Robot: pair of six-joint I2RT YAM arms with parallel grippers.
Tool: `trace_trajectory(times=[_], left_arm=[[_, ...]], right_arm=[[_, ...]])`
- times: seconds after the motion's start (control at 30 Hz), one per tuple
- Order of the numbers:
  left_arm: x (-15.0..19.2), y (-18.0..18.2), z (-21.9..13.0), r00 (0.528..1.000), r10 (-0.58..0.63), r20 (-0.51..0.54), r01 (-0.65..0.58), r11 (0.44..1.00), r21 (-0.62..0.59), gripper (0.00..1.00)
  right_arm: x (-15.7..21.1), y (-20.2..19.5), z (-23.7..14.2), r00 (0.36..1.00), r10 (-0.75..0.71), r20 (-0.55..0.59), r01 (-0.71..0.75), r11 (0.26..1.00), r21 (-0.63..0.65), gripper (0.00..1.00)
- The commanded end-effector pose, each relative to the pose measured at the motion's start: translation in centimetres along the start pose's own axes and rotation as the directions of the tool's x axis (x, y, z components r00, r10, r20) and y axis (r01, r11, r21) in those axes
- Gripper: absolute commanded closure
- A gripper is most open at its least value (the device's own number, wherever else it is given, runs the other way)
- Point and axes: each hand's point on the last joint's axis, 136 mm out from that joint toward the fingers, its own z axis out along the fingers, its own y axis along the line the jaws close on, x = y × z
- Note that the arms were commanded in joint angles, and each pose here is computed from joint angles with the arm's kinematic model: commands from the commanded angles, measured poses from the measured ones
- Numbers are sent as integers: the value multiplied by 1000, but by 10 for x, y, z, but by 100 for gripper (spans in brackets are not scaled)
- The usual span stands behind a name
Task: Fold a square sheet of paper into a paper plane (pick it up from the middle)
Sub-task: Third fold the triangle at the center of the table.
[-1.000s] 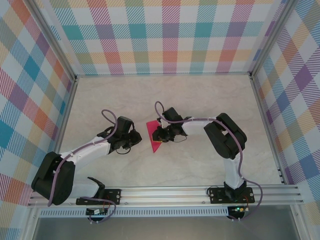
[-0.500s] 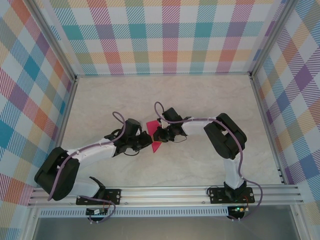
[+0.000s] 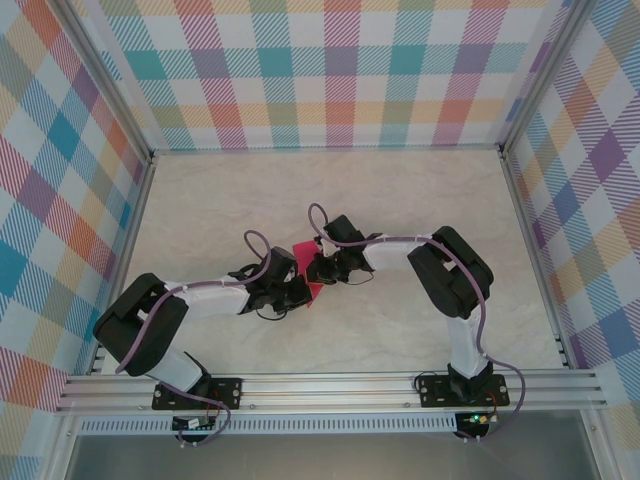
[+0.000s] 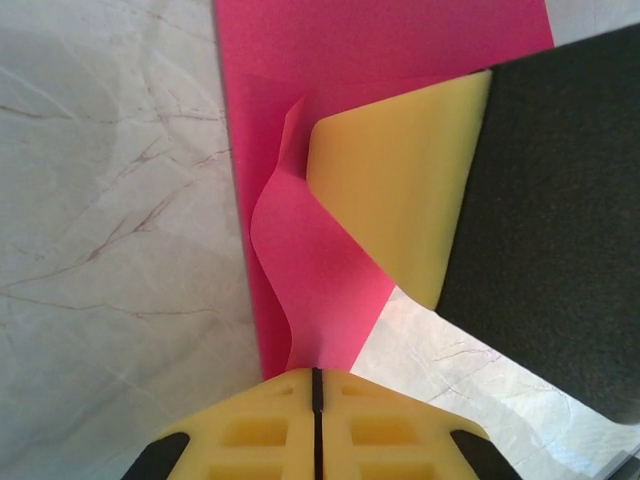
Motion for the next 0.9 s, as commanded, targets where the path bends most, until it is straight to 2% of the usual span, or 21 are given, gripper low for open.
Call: trace_trajectory(times=[0.0, 0.43, 0.67, 0.87], left_arm=[[-5, -6, 2, 1000, -1, 15, 1, 1000, -1, 92], [4, 2, 8, 1000, 3, -30, -4, 999, -32, 91], [6, 7, 0, 998, 41, -48, -45, 995, -92, 91], [-3, -21, -12, 999, 42, 9, -43, 999, 32, 91]], right_arm=[[19, -41, 12, 996, 76, -49, -69, 988, 140, 91], [20, -44, 12, 995, 85, -50, -77, 986, 149, 91], [19, -44, 12, 995, 85, -49, -77, 986, 150, 91], [20, -45, 13, 995, 88, -50, -79, 985, 152, 91]])
